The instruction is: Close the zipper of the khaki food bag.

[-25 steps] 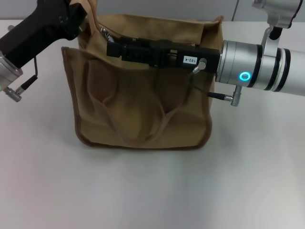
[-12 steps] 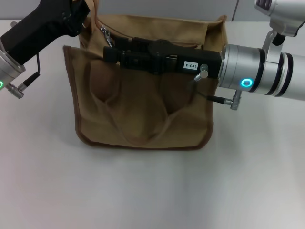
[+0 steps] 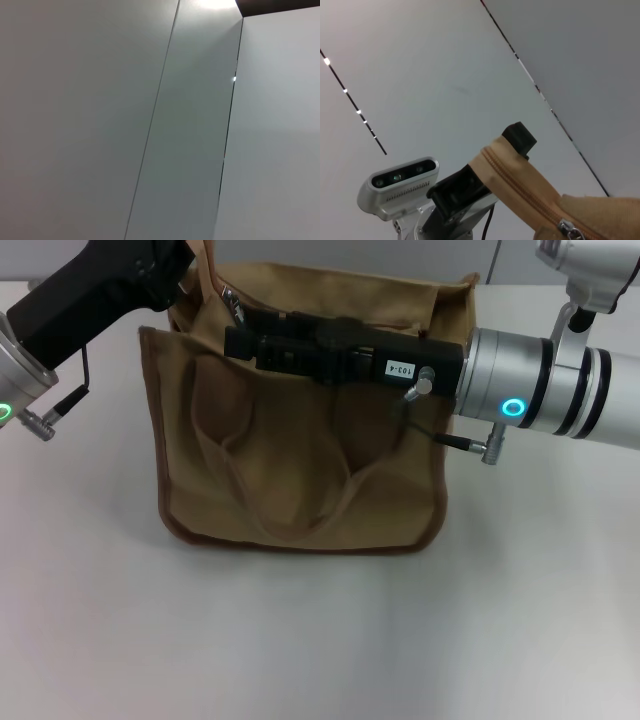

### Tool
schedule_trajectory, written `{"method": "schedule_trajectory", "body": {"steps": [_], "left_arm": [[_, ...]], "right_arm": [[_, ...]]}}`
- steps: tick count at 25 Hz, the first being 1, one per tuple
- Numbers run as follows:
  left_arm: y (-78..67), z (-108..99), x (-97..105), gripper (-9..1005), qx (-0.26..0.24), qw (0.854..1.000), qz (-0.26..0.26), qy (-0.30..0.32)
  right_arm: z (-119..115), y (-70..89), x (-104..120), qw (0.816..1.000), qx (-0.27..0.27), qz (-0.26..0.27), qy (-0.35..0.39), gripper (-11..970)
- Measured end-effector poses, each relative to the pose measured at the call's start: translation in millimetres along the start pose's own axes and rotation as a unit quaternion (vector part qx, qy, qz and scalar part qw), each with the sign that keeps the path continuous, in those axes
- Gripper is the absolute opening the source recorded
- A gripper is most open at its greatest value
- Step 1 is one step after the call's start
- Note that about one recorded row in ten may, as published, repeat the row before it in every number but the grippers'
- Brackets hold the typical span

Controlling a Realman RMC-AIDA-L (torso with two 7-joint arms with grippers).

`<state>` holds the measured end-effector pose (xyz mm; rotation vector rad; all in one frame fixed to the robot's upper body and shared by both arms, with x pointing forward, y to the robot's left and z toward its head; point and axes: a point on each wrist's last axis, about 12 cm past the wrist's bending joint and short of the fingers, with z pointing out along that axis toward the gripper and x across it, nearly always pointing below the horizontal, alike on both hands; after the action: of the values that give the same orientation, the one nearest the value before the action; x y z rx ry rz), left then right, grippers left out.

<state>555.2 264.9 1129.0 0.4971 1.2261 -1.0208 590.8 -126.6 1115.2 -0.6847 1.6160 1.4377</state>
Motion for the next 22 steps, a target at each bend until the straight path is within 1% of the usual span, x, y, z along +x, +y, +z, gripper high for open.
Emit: {"method": "schedule_trajectory", "body": {"steps": [7, 22], "left_arm": [[-0.3, 4.2, 0.8, 36, 0.005, 1.0, 0.0, 0.002], [0.5, 5.7, 0.3, 42, 0.004, 1.0, 0.003, 0.001]], "right_arm": [[5.9, 3.7, -0.3, 1.0, -0.013, -0.008, 0.001, 780], [6.3, 2.3, 0.4, 1.0, -0.006, -0.013, 0.001, 729]]}}
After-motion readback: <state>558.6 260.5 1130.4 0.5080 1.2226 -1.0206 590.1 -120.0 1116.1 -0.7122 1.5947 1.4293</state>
